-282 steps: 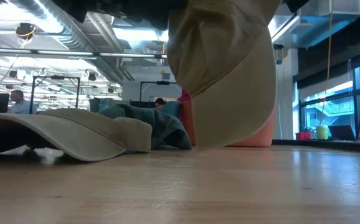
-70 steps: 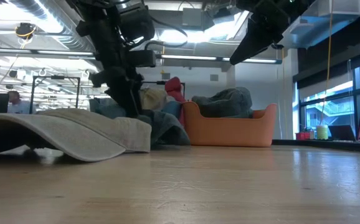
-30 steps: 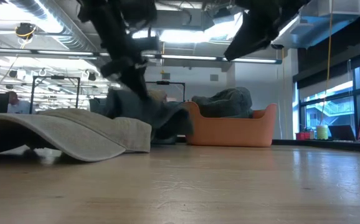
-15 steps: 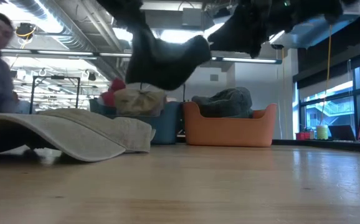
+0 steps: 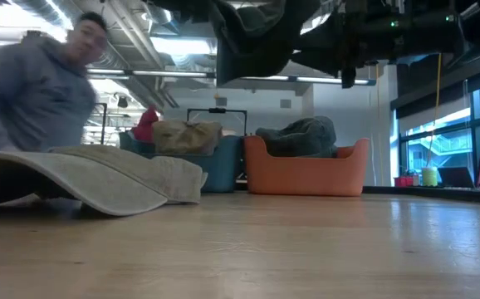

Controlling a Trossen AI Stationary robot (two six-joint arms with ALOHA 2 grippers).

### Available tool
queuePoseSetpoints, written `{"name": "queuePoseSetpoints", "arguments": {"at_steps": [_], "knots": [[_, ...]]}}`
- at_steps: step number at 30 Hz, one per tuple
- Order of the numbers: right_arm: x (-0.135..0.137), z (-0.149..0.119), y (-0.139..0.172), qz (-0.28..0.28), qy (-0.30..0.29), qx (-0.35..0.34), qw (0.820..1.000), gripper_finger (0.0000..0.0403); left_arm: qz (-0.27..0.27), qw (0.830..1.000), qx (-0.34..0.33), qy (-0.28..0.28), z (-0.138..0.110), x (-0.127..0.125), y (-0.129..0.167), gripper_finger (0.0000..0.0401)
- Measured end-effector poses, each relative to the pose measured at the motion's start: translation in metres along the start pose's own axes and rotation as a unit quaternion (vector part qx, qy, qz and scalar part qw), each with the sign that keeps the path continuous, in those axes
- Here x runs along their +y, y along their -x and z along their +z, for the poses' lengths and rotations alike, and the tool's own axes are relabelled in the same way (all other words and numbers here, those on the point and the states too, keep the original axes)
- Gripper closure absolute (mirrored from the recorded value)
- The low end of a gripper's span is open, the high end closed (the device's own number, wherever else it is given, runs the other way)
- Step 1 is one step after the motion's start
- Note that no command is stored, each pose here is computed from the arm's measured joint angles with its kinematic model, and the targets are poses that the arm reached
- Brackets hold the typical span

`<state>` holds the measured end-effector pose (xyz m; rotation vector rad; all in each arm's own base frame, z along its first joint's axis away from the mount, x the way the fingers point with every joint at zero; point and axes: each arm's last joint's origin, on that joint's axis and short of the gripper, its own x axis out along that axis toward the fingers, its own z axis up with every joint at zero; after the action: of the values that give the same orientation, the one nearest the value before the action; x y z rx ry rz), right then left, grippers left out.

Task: Pick & Place hat
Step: Put the black cap into the orange bin

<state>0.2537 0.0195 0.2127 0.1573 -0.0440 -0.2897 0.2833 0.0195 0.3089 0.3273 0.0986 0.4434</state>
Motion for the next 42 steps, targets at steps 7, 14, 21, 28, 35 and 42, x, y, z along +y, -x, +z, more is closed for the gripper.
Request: {"name": "queuePoseSetpoints", "arguments": {"at_steps": [7,14,21,28,35,42], "knots": [[0.001,0.008,0.0,0.02,-0.029,-0.038,0.999,0.0248,0.005,1.0,-0.008,0.004,-0.007,-0.001,0.001,0.0399],[0.002,0.012,0.0,0.041,-0.025,-0.058,0.997,0.0248,0.005,1.0,-0.008,0.004,-0.007,-0.001,0.001,0.0398],[0.006,0.008,-0.011,0.044,-0.025,-0.06,0.997,0.021,0.004,1.0,-0.008,0.004,-0.007,-0.001,0.001,0.0398],[0.02,0.012,-0.041,0.043,-0.006,-0.064,0.997,0.0143,0.004,1.0,-0.008,0.004,-0.007,-0.001,0.001,0.0398],[0.025,0.011,-0.06,-0.009,-0.002,-0.07,0.998,0.0137,0.005,1.0,-0.008,0.0,-0.007,-0.001,0.001,0.0398],[0.022,0.011,-0.06,-0.05,-0.008,-0.074,0.996,0.0164,0.005,1.0,-0.008,-0.001,-0.007,-0.001,0.001,0.0398]]}}
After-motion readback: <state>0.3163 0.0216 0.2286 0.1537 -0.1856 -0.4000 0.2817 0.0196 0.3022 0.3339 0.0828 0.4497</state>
